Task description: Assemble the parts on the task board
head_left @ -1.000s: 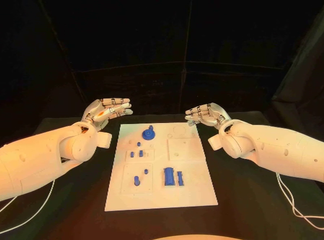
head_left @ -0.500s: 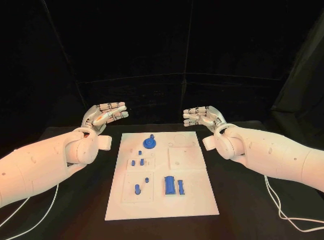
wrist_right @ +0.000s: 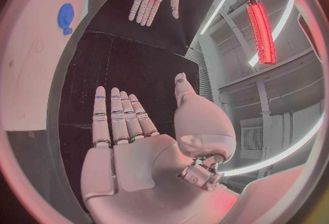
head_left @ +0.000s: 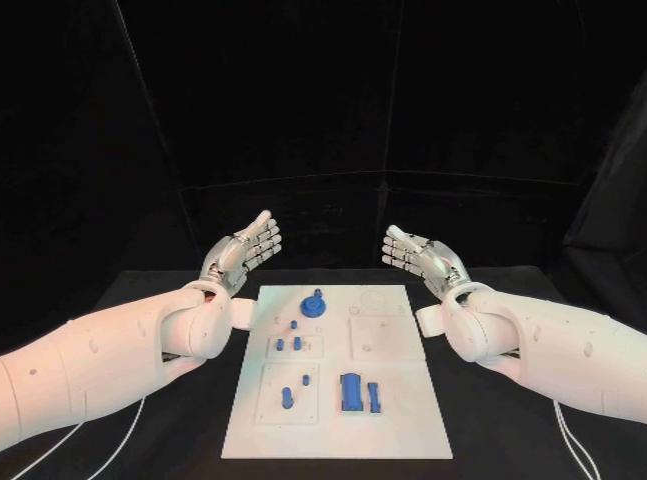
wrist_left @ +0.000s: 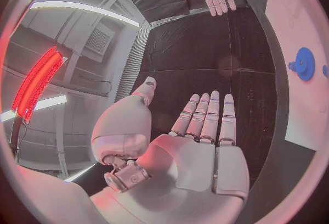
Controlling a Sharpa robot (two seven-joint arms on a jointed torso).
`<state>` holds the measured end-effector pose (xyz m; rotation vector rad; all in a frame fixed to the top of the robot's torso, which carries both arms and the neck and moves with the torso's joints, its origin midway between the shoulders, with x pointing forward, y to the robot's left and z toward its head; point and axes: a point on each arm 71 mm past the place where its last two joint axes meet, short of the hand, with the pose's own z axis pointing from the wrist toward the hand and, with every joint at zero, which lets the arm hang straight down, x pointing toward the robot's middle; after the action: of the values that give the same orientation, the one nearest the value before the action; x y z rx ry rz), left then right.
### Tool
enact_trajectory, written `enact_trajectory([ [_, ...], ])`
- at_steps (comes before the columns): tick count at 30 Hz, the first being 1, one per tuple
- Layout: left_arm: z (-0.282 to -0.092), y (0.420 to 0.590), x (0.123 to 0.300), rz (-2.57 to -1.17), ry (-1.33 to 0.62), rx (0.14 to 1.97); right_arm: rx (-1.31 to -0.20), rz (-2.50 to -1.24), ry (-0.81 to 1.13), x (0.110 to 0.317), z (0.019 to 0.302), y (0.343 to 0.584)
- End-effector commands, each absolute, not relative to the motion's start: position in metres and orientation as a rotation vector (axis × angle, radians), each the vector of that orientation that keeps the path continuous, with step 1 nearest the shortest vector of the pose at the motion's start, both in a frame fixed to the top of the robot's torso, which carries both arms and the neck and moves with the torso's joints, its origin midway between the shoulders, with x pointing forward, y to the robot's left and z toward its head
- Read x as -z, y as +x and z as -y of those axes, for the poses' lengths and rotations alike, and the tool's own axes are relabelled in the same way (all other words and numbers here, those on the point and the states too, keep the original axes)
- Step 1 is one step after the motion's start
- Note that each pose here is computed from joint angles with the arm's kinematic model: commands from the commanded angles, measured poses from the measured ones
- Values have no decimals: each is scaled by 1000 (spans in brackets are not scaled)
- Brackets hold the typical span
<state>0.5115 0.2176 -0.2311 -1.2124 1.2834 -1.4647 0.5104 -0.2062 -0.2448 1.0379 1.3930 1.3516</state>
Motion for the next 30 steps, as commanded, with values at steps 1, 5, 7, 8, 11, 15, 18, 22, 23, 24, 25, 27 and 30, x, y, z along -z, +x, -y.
enact_trajectory([
  [1, -212, 498, 231, -1243, -1198, 1314, -1264, -1277, 1122, 238, 205, 497],
  [5, -202, 480, 228, -1232, -1204, 1270, -1248, -1243, 1169, 231, 198, 479],
  [7, -198, 474, 227, -1227, -1206, 1255, -1241, -1233, 1184, 229, 196, 473],
  [8, -197, 471, 226, -1225, -1207, 1249, -1238, -1229, 1190, 228, 195, 470],
  [11, -194, 464, 225, -1220, -1208, 1235, -1231, -1220, 1204, 225, 193, 464],
  [15, -192, 462, 224, -1218, -1209, 1229, -1229, -1218, 1209, 224, 192, 462],
  [18, -192, 462, 224, -1218, -1209, 1229, -1229, -1218, 1209, 224, 192, 462],
  [22, -192, 462, 224, -1218, -1209, 1229, -1229, -1218, 1209, 224, 192, 462],
  [23, -192, 462, 224, -1218, -1209, 1229, -1229, -1218, 1209, 224, 192, 462],
  [24, -192, 462, 224, -1218, -1209, 1229, -1229, -1218, 1209, 224, 192, 462],
  [25, -192, 462, 224, -1218, -1209, 1229, -1229, -1218, 1209, 224, 192, 462],
  [27, -192, 462, 224, -1218, -1209, 1229, -1229, -1218, 1209, 224, 192, 462],
  [30, -192, 462, 224, -1218, -1209, 1229, -1229, -1218, 1209, 224, 192, 462],
])
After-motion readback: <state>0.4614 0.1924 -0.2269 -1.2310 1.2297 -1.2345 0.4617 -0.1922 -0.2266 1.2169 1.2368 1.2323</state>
